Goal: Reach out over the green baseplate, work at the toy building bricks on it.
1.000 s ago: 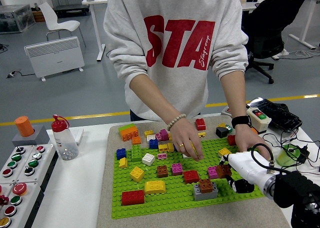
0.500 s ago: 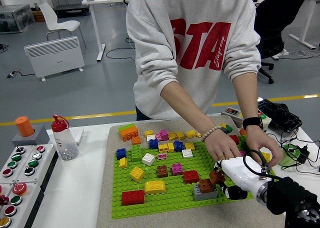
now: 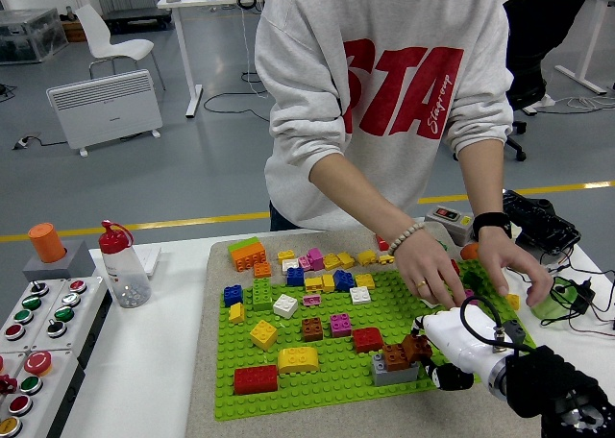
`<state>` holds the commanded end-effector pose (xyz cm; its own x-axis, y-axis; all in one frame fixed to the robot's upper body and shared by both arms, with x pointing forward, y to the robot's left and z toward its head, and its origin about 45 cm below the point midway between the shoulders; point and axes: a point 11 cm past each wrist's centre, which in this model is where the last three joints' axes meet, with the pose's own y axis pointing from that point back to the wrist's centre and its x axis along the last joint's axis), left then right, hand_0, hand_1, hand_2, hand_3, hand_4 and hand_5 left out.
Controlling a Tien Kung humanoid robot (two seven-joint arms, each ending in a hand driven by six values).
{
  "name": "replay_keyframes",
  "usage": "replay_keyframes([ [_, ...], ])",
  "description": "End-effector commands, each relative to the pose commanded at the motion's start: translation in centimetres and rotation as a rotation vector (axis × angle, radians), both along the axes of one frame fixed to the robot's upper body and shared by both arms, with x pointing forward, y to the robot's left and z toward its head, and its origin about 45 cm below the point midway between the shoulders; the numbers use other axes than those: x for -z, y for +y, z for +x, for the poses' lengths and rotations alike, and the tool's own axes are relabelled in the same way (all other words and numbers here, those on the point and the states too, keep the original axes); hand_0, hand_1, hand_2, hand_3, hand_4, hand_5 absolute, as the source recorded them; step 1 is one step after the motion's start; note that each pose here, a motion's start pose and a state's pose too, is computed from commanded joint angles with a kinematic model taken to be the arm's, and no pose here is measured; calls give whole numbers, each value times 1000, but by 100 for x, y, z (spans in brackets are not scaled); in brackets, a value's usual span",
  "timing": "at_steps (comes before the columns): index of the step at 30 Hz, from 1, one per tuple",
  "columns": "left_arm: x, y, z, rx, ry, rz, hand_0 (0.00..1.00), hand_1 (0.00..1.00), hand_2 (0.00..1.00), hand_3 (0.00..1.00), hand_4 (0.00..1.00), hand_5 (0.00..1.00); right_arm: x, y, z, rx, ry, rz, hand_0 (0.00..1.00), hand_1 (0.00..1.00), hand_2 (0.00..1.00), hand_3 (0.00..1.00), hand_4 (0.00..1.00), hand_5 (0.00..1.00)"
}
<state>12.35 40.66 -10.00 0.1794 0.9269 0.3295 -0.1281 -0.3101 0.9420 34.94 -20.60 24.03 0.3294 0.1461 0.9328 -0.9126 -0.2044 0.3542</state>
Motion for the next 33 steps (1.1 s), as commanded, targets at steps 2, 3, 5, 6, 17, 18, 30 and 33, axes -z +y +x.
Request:
replay_keyframes([
  [2,-1,1,1,0,0,0,651,687,664,563,283,998,8,-5,1,-3,-2,-10,481,581,679,528,439,280],
  [3,-1,1,2,0,0,0,651,687,664,563,284,998,11,-6,1,-5,-4,-16,481,582,680,528,440,290],
  [5,-1,2,3,0,0,0,651,687,664,563,284,998,16,-5,0,-9,-7,-27,481,582,680,528,440,290],
  [6,-1,2,3,0,0,0,651,687,664,563,284,998,18,-4,0,-11,-9,-30,481,582,680,528,440,290],
  [17,3,-5,-5,1,2,-1,653,689,667,563,284,998,79,9,22,-23,-7,-70,474,580,681,527,448,322],
  [18,3,-5,-6,1,2,-1,653,689,667,563,284,998,89,7,25,-23,-5,-73,474,580,681,527,448,322],
  [30,11,-3,-40,0,9,0,654,692,670,565,285,998,151,-23,48,-15,7,-94,470,577,683,528,455,331],
  [33,15,-4,-54,0,12,0,655,693,669,566,286,998,158,-33,51,-12,8,-96,467,575,683,528,457,335],
])
